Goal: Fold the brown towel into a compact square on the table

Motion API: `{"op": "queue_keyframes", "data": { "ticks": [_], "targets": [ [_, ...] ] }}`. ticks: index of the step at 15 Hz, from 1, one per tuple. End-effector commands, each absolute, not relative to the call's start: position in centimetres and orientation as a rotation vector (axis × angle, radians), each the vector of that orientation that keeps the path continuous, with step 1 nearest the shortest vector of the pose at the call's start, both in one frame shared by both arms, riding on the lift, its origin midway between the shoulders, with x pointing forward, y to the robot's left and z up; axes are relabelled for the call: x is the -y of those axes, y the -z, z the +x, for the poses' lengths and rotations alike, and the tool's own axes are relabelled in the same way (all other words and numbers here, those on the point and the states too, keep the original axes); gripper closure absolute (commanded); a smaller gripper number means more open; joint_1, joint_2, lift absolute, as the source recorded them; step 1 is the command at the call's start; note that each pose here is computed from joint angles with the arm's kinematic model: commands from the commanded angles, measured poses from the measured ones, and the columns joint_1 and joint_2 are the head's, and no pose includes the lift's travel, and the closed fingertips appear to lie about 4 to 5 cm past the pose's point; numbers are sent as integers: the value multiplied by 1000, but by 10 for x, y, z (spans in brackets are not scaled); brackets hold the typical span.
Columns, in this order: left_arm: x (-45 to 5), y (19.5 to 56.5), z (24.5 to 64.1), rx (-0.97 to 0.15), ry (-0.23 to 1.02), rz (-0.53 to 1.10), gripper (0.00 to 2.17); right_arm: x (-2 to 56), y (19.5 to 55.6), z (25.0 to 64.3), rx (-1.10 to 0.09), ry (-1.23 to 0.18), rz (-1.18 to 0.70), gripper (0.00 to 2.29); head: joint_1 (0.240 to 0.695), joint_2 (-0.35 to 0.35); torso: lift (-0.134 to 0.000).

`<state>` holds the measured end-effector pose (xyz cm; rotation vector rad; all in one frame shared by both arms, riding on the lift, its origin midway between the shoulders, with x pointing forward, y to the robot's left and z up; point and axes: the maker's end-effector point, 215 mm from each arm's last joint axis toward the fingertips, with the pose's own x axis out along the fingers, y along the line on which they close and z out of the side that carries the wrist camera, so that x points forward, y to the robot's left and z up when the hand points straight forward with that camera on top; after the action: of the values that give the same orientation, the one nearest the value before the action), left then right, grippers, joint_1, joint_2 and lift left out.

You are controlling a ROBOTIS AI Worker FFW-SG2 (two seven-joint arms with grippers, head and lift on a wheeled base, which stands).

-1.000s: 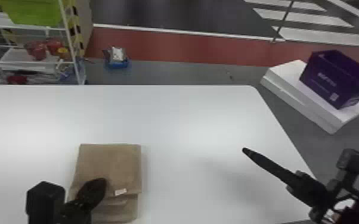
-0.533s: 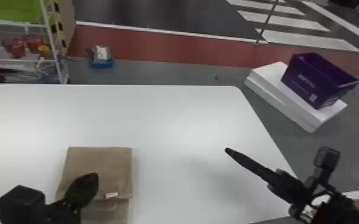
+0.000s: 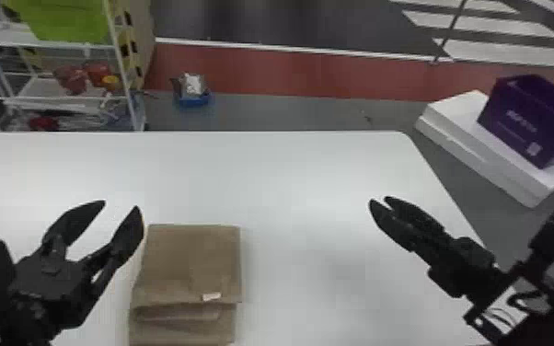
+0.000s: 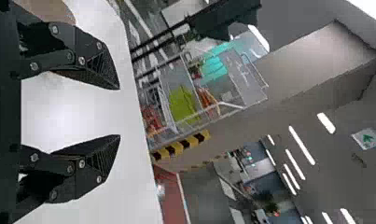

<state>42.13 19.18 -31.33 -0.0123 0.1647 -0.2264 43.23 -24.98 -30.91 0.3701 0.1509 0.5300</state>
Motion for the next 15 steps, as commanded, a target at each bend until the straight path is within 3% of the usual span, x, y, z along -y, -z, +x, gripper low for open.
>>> {"op": "queue_keyframes", "data": {
  "ticks": [1, 3, 5, 7, 9, 15],
  "targets": [
    [-235, 299, 431, -131, 129, 31, -2, 217, 274, 434, -37, -475, 214, 36, 695, -93, -123],
    [-257, 304, 432, -136, 54, 85, -2, 194, 265, 435, 9, -422, 138, 43, 695, -33, -123],
    [-266, 295, 431, -76, 5, 127, -2, 176, 271, 433, -7, -438, 148, 60, 695, 53, -123],
    [-265, 285, 426, -5, -6, 148, -1, 168, 281, 426, -36, -450, 158, 63, 695, 99, -123],
    [-261, 274, 419, 82, -10, 154, 9, 172, 274, 412, 8, -439, 152, 66, 695, 128, -123],
    [-251, 275, 416, 78, 12, 94, 16, 224, 276, 403, 38, -284, 162, 70, 695, 94, -123]
  ]
}}
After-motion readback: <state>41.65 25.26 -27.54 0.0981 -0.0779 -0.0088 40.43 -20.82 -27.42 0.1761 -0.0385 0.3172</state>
